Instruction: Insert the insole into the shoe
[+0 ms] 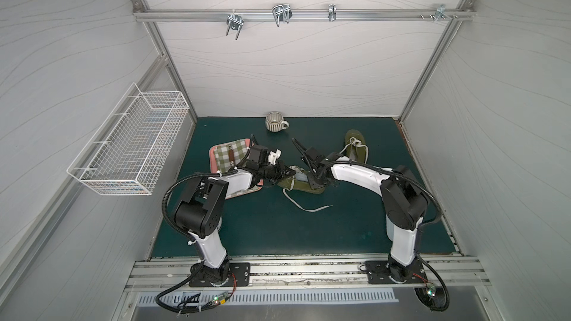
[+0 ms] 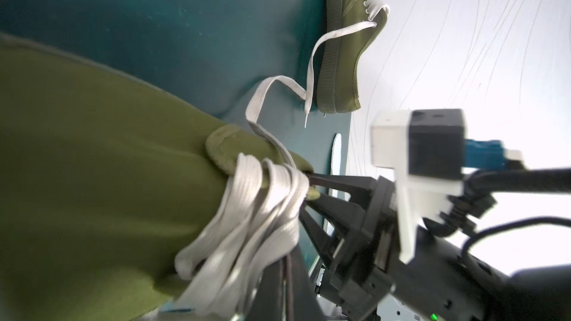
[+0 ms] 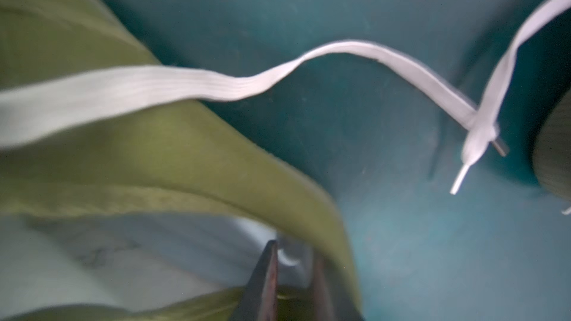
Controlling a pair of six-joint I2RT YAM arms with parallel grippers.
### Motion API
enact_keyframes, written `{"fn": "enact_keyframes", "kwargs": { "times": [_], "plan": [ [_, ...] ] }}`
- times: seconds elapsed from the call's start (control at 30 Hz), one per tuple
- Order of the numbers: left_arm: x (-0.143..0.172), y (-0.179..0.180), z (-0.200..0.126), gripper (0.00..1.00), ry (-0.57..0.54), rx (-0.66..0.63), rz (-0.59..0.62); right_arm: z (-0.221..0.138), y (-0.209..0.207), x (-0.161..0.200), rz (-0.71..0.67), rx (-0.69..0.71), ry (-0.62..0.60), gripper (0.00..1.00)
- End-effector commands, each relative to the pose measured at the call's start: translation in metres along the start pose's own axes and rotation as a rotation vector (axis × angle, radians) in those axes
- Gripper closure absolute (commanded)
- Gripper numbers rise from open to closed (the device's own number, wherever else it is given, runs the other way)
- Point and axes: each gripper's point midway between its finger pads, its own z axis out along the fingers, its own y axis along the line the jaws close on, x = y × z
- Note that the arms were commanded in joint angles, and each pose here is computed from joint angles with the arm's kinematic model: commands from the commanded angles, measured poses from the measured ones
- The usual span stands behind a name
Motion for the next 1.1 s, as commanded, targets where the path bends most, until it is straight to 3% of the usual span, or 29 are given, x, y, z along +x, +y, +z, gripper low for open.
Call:
{"fn": "enact_keyframes", "kwargs": {
  "times": [0.0,0.2,0.4,0.73,1.07],
  "plan": [
    [0.0,-0.019,-0.003,1.0,0.006,0.051,0.04,-0.018,0.012,-0.005,-0.093,0.06,-0.03,0.71],
    [0.0,-0.019,-0.003,1.0,0.007,0.049,0.041,-0.031,0.012,0.001,-0.11,0.089,-0.036,0.63],
    [0.001,-0.018,-0.003,1.0,0.009,0.049,0.042,-0.013,-0.007,0.007,-0.055,0.066,0.005,0.62],
    [-0.001,-0.018,-0.002,1.0,0.009,0.044,0.044,-0.028,-0.026,0.002,-0.149,0.215,0.012,0.55],
    [-0.002,-0.02,-0.003,1.0,0.008,0.051,0.046,-0.002,-0.039,0.012,-0.135,0.251,0.099,0.46]
  ]
}}
